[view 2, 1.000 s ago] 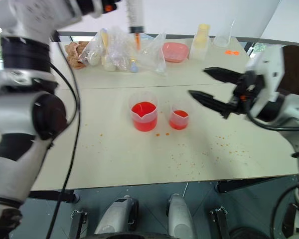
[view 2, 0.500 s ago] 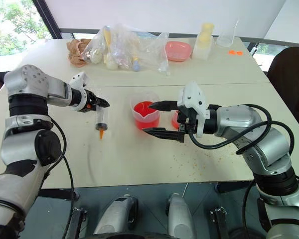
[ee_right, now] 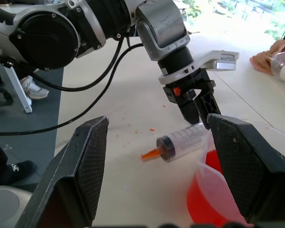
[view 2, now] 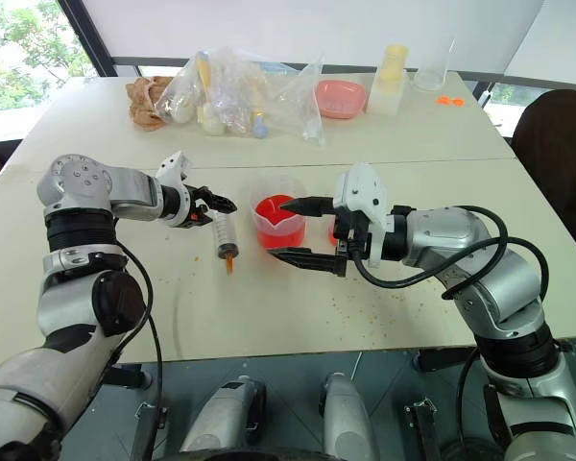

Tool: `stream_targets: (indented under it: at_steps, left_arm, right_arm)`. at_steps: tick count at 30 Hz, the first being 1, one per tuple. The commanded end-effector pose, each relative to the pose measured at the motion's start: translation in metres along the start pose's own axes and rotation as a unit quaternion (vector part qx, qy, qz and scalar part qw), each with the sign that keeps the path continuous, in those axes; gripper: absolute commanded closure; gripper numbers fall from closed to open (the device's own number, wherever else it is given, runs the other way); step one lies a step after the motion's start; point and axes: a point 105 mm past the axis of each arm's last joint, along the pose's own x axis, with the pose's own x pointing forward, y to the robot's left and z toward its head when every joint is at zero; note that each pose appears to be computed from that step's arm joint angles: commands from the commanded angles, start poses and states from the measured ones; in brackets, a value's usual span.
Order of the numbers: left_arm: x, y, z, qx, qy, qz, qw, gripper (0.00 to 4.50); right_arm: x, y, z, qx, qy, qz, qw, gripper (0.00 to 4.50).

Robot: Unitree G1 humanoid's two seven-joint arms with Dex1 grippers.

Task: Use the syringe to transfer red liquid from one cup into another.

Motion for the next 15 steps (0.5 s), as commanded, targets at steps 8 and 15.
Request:
stream_targets:
  at_steps: [8,15]
  left_arm:
    - [-0.077,-0.007,0.059,0.19,-0.335,0.017,0.923,0.04]
    - [-0.116,0.006,0.044,0.26,-0.419,-0.026,0.87,0.04]
  right_arm:
    - [-0.036,-0.018,0.003,-0.002,0.003,-0.082,0.997,1.02]
    - [-0.093,-0.034,-0.003,0.043,-0.008,-0.238,0.97,1.02]
